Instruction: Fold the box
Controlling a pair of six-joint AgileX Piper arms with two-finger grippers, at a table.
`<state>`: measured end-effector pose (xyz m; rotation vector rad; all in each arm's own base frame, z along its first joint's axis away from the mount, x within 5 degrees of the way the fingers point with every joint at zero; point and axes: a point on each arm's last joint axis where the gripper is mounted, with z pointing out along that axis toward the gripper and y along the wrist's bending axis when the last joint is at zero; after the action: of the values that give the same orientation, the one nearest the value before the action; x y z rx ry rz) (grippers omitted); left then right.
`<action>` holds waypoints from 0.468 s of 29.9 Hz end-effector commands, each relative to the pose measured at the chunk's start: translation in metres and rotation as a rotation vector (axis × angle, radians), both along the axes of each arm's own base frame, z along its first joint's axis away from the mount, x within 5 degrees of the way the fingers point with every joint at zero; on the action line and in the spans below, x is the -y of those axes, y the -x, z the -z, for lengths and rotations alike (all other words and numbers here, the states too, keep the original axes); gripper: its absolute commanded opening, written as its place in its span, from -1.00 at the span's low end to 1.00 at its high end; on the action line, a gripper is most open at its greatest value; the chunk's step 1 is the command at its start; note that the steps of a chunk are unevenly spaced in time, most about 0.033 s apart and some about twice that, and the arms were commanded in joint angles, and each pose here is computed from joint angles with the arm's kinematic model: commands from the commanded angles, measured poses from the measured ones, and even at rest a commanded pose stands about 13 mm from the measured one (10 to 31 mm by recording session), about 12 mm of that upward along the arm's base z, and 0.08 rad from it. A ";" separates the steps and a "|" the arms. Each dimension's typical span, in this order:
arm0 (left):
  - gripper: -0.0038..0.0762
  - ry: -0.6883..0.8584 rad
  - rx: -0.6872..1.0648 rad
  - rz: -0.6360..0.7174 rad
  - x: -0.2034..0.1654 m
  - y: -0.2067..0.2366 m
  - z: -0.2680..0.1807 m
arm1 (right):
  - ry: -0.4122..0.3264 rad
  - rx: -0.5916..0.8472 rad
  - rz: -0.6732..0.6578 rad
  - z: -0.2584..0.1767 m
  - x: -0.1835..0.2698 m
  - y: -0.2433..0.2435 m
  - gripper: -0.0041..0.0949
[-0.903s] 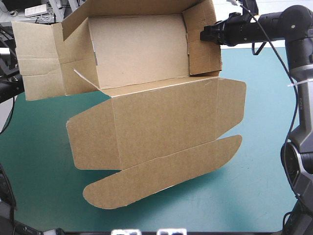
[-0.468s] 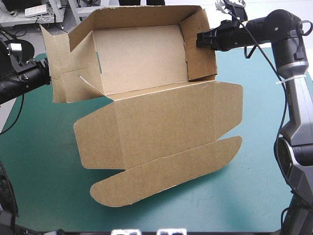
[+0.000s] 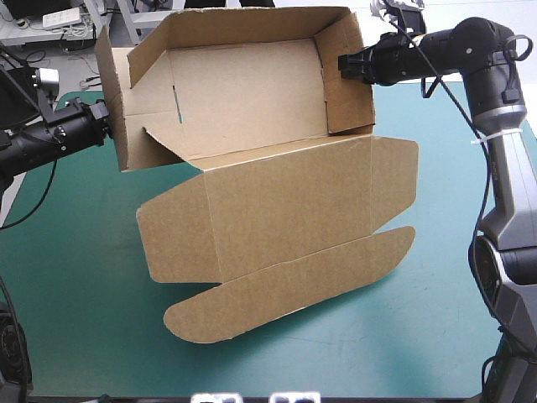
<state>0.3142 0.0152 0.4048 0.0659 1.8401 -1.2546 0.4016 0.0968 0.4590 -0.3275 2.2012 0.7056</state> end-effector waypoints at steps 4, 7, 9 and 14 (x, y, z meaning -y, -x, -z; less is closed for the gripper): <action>-0.93 0.017 0.092 0.103 0.016 0.027 -0.033 | -0.051 0.125 0.048 -0.034 0.004 0.017 -0.95; -0.93 -0.013 0.098 0.101 0.017 0.032 -0.035 | -0.042 0.125 0.055 -0.033 0.005 0.016 -0.95; -0.93 -0.024 0.099 0.098 0.017 0.033 -0.036 | -0.045 0.122 0.053 -0.032 0.004 0.016 -0.95; -0.93 -0.007 0.077 0.095 0.018 0.035 -0.037 | -0.093 0.099 0.028 -0.028 0.000 0.011 -0.95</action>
<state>0.2985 0.0083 0.4147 0.1242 1.8795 -1.1907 0.4053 0.0951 0.4551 -0.3070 2.2158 0.6791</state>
